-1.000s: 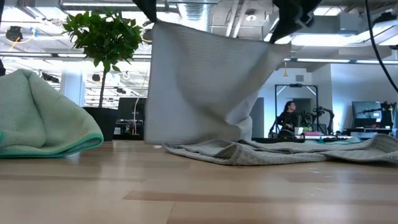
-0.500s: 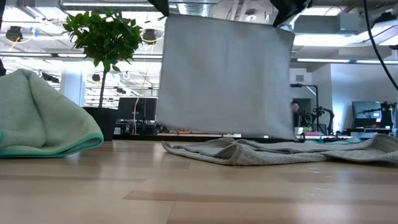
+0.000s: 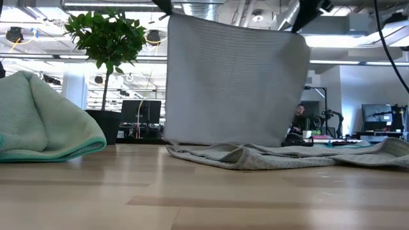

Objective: Fold microfiber towels
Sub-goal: Fold the gray microfiber cloth

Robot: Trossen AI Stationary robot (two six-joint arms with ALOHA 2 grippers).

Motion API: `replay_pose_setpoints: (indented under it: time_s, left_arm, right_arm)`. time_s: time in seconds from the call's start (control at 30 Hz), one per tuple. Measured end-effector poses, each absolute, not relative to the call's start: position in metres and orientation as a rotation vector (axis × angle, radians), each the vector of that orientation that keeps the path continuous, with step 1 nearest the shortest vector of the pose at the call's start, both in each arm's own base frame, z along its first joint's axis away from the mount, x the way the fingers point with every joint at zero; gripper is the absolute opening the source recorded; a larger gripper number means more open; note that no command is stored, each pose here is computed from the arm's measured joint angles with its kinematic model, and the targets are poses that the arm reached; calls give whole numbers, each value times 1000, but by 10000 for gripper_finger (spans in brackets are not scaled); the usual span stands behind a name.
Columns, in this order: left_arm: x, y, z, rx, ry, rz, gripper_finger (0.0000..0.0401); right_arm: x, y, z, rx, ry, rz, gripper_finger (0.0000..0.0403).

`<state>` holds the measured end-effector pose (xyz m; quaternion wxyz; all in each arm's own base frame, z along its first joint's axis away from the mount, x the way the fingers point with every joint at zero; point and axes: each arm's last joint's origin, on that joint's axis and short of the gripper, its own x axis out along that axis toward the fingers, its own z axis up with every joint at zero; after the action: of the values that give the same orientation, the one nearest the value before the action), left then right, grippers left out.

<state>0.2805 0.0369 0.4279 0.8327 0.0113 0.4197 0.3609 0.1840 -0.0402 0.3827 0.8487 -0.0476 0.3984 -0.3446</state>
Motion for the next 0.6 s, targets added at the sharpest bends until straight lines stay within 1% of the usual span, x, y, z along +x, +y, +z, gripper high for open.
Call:
replay_pose_setpoints:
  time_s: [0.13,0.3,0.43,0.6]
  left_arm:
    - [278,19,410,-67,1024,700,0]
    - [279,-4,392,-158,1109,619,0]
    - [280,-21,375,-241,1183,556,0]
    - [279,-39,346,-348,1286,537,0]
  right_arm:
    - [185,-21,361,16,912,-631,0]
    - [187,3,335,116,982,-523,0]
    - [185,22,322,180,1020,-461,0]
    - [181,40,310,224,1058,-413,0]
